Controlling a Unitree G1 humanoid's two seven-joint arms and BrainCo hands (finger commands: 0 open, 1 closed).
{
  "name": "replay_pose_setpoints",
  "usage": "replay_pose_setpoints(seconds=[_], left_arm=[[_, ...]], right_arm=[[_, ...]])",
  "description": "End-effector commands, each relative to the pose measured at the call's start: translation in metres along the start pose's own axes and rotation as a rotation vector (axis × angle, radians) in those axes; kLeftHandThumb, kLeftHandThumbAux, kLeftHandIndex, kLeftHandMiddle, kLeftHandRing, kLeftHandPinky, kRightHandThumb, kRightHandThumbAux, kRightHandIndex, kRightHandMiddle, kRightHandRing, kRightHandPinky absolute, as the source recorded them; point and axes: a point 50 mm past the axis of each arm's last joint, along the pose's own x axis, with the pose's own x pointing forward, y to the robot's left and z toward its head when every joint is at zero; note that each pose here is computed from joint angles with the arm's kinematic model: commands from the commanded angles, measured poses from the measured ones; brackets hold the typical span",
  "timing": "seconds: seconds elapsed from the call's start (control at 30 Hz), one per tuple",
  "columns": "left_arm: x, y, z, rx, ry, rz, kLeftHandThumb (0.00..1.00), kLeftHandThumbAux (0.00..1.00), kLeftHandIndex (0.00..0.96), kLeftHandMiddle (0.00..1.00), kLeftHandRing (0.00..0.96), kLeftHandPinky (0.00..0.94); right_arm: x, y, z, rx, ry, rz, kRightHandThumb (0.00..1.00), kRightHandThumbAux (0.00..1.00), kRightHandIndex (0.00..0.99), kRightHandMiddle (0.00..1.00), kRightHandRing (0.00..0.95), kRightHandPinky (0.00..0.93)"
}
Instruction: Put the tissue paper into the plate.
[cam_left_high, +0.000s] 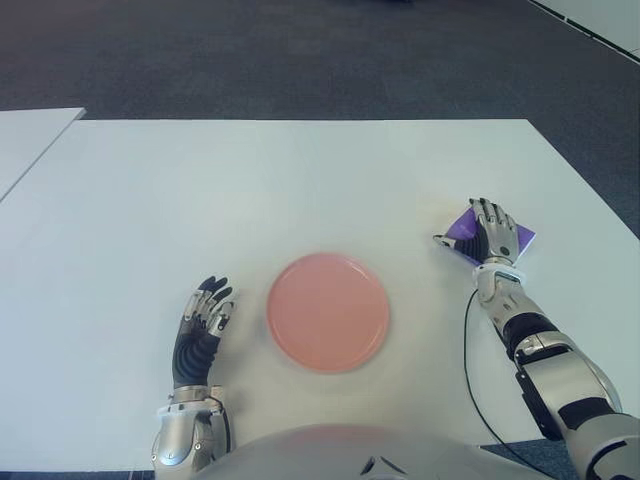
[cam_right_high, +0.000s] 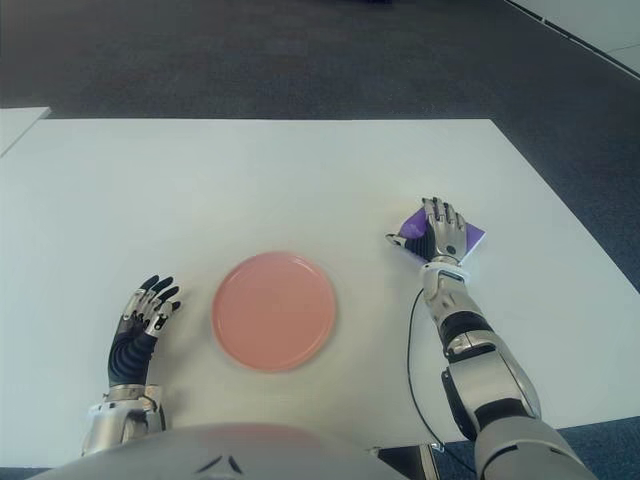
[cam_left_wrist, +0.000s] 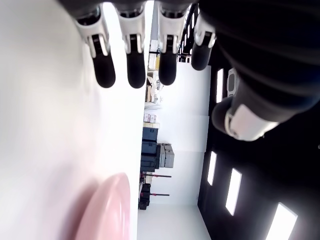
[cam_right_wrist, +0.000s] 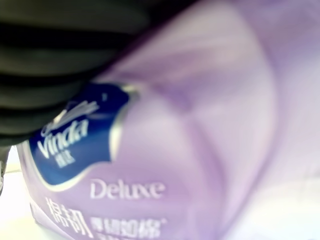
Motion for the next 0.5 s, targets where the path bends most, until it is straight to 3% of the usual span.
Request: replay_pose_setpoints(seconds=[0.03, 0.5], left_arm=[[-0.017, 0.014, -0.030, -0.004, 0.239, 0.024, 0.274, 0.593, 0.153, 0.191, 0.207, 0.232], [-0.012, 0.020, -0.019, 0.016, 0.227, -0.031, 0.276, 0.613, 0.172, 0.196, 0.203, 0.224]], right_arm=[[-0.043, 0.063, 0.009, 0.052, 0.062, 0.350, 0.259, 0.421, 0.000, 0.000, 0.000, 0.027], [-0.040, 0.069, 0.018, 0.058, 0.138, 0.404, 0.261, 0.414, 0.000, 0.002, 0.003, 0.057]])
